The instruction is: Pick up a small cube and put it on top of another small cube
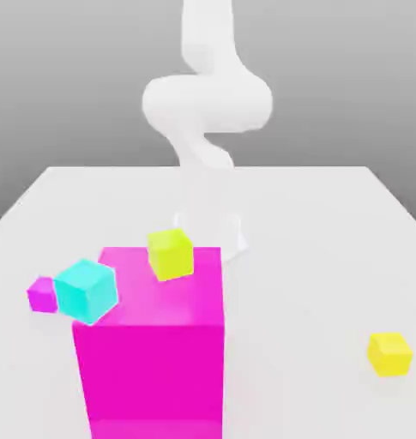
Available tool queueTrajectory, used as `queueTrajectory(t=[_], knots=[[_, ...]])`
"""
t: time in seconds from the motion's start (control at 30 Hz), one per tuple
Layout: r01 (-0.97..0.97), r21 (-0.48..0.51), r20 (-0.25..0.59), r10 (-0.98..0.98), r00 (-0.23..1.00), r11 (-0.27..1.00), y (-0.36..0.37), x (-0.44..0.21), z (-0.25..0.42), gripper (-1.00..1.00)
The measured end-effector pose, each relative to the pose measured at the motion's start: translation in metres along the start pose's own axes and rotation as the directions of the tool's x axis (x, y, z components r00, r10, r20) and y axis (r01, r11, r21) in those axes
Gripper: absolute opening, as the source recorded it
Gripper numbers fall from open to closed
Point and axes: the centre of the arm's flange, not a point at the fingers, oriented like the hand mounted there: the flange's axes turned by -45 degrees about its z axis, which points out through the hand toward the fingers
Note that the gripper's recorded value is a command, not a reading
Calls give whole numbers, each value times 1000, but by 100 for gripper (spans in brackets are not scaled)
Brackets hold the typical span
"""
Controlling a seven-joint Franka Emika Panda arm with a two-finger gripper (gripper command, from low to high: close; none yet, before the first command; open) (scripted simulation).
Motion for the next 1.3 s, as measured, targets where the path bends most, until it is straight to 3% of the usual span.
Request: queueTrajectory(t=[0.17,0.33,0.5,0.67,0.9,0.93,1.3], knots=[[-343,-157,127,363,923,926,102,-42,118,0],[-613,-346,156,688,708,710,202,-128,198,0],[-761,-522,87,912,401,384,281,-246,241,0],[-767,-642,-65,996,62,6,328,-376,249,0],[-753,-657,-80,996,30,-30,332,-429,295,0],[-754,-657,-79,996,29,-31,331,-432,299,-100],[-754,-656,-81,996,32,-29,331,-409,275,-100]])
